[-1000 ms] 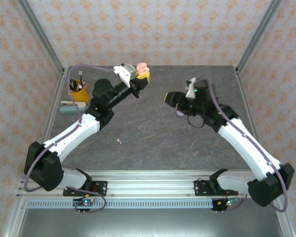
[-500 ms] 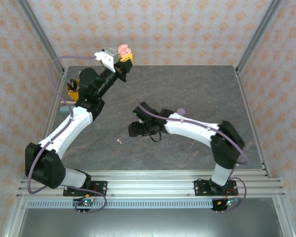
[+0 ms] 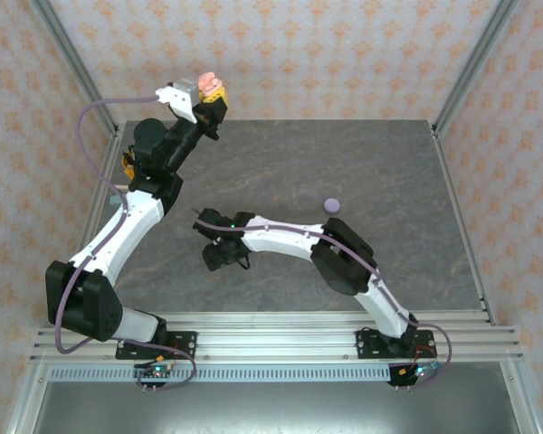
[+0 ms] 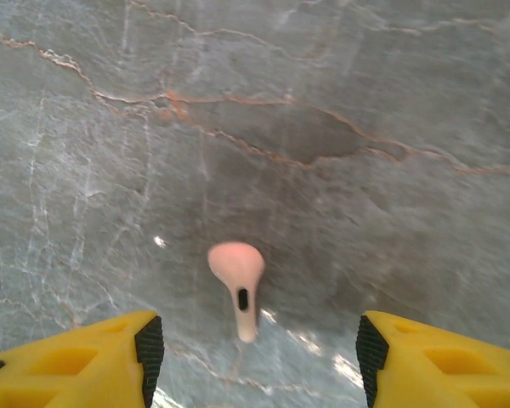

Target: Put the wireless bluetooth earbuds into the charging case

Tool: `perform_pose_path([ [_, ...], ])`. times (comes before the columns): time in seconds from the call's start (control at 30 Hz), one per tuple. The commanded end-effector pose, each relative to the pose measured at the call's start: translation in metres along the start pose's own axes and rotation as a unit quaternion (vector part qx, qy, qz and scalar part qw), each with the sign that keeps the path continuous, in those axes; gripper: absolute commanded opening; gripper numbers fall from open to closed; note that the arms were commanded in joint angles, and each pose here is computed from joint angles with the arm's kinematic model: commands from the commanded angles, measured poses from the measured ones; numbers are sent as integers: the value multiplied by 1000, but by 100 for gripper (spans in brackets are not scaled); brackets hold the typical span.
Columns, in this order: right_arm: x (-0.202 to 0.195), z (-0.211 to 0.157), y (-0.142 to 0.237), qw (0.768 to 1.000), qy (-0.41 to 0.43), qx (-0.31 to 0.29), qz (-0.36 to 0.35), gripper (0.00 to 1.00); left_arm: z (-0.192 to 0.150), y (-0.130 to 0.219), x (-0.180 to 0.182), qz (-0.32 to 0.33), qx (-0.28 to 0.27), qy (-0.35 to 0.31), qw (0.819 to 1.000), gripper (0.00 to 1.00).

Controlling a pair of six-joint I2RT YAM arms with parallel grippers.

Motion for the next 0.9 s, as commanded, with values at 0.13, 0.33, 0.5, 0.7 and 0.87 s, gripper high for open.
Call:
perform_pose_path([
  [0.13,-4,-1,-17,999,18,13,-48,61,20,6,9,17,-34,0,999,0],
  [0.33,-2,0,-28,997,21,15,-73,57,19,8,11,19,-34,3,999,0],
  [0.5,-3,-5,-33,996,16,23,-86,50,17,8,11,19,-33,7,999,0],
  [0.7,-3,-9,-33,996,7,31,-85,40,16,8,11,18,-33,9,999,0],
  [0.87,-4,-8,-29,996,6,26,-89,32,16,8,11,18,-33,10,999,0],
])
Point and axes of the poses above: each hand's point on the last joint's axis, 136 mm out from that joint toward the fingers, its own y axis back along the fingers, its own x axis along the line the jaws close on, z = x × y, the point moved 3 cm from there along y, back along the fingers, and after that the axes turned 10 degrees about -y, right-handed, at the moved point
